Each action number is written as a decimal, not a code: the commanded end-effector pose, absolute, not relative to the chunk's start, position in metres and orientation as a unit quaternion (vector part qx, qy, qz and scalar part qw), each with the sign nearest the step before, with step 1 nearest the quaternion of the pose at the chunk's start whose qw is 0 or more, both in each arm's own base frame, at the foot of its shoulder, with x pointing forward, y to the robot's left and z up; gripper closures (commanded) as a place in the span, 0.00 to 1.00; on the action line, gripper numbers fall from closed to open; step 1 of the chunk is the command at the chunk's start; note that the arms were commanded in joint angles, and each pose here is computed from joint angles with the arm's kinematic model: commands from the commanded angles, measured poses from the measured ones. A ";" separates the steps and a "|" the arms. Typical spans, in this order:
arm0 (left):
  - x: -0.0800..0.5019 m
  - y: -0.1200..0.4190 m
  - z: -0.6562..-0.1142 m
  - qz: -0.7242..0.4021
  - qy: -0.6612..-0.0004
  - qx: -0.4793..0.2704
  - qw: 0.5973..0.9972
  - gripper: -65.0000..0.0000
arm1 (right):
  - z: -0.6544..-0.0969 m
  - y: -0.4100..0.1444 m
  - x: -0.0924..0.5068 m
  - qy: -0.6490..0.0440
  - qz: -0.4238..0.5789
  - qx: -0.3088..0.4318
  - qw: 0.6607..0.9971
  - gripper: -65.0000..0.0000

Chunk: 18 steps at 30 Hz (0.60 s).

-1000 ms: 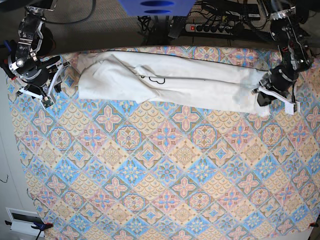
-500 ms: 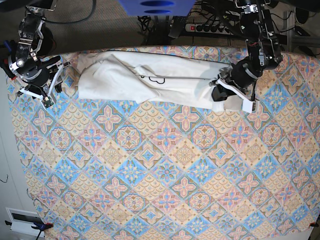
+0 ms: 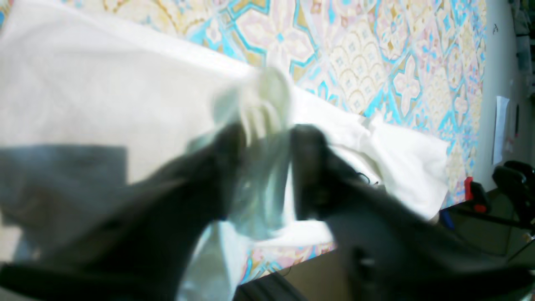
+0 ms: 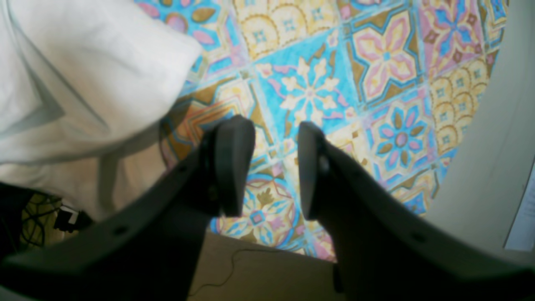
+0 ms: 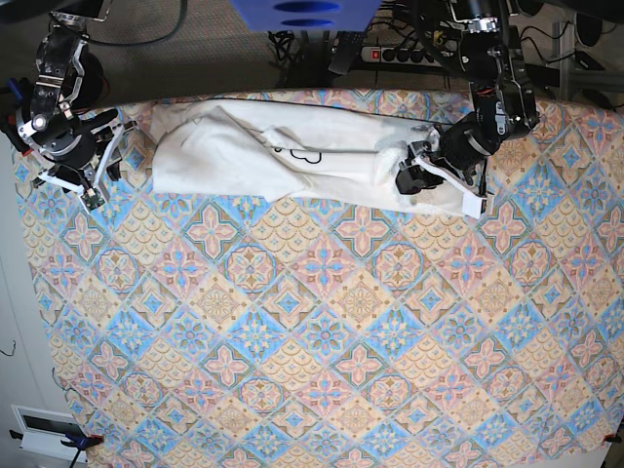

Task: Fold the T-shirt properly
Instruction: 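Push the left gripper's strip end inward toward the right gripper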

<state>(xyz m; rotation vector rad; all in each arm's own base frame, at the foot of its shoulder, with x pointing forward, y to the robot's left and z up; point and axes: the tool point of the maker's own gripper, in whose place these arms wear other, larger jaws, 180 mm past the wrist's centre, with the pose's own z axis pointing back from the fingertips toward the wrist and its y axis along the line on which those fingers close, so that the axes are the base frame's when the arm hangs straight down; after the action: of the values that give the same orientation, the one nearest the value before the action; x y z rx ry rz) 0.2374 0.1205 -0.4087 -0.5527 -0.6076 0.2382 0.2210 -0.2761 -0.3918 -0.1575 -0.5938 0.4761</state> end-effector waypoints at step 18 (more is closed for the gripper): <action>0.241 0.194 -0.355 0.101 -0.355 -0.234 0.899 0.46 | -0.399 -0.263 0.203 -0.245 0.198 -0.026 0.949 0.68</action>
<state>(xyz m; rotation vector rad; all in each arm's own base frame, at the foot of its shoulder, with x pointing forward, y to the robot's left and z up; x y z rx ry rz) 0.2355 0.1928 -0.3644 -0.4781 -0.6976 0.2192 0.1957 -0.2589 -0.4091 -0.0329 -0.4656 0.3947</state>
